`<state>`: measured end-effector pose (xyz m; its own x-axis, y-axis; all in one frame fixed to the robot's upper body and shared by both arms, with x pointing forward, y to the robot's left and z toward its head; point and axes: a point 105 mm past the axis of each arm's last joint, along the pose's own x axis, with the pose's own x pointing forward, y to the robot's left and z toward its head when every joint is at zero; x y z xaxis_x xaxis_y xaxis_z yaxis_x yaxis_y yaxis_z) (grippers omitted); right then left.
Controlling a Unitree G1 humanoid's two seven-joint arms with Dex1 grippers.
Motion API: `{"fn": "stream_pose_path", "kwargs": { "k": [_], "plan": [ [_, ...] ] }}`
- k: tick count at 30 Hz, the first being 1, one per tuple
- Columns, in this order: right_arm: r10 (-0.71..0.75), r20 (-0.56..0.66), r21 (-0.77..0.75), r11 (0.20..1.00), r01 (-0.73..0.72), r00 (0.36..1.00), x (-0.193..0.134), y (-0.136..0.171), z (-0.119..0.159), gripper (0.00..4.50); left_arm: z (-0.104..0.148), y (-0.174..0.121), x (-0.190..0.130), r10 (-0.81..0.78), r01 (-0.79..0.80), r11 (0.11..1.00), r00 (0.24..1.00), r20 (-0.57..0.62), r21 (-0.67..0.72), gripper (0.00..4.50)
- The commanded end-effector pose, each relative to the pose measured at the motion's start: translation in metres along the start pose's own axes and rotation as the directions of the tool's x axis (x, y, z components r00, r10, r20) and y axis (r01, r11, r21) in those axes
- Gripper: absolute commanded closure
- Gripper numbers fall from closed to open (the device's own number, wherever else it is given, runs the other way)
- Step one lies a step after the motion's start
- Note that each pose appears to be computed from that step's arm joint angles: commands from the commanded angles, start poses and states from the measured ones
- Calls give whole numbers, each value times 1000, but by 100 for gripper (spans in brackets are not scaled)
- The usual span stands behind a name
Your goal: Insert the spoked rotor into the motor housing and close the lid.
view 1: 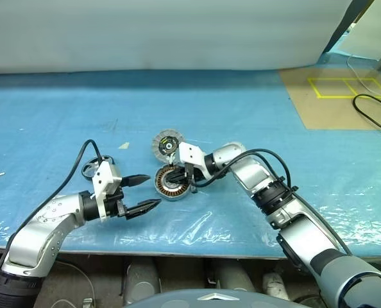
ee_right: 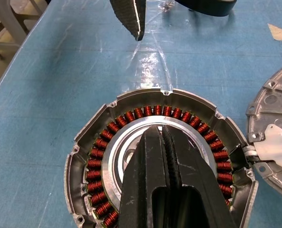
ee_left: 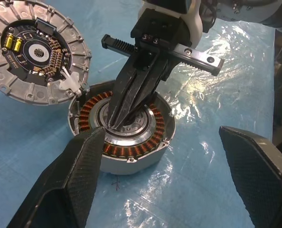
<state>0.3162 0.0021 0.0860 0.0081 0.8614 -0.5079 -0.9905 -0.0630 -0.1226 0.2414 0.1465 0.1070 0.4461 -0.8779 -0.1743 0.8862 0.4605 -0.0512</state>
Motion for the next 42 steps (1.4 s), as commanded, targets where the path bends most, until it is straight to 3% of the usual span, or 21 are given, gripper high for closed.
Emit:
{"fn": "stream_pose_path", "kwargs": {
  "k": [1,7,13,18,23,28,35,42],
  "plan": [
    [43,100,112,992,-54,994,-10,5,15,448,4,-2,0,-15,15,1000,1000,7,12,44],
    [-3,229,95,995,-20,973,-31,-8,61,448,4,-2,-1,-16,16,1000,1000,8,9,44],
    [-14,250,81,997,-6,968,-42,-6,72,448,4,2,-7,8,-8,1000,1000,9,15,44],
    [-88,313,134,990,48,946,-73,-11,87,448,13,12,-30,86,-86,996,996,11,16,44],
    [-124,261,131,987,92,957,-87,0,72,448,43,29,-59,137,-136,990,990,-20,18,44],
    [-162,176,169,977,133,971,-91,5,43,448,66,56,-82,142,-125,986,977,-158,110,44],
    [-190,41,114,976,185,981,-106,26,-1,448,69,95,-93,91,-32,985,933,-349,171,44],
    [-217,82,117,971,207,973,-106,43,0,448,65,123,-83,12,108,973,858,-514,203,44]
  ]
}}
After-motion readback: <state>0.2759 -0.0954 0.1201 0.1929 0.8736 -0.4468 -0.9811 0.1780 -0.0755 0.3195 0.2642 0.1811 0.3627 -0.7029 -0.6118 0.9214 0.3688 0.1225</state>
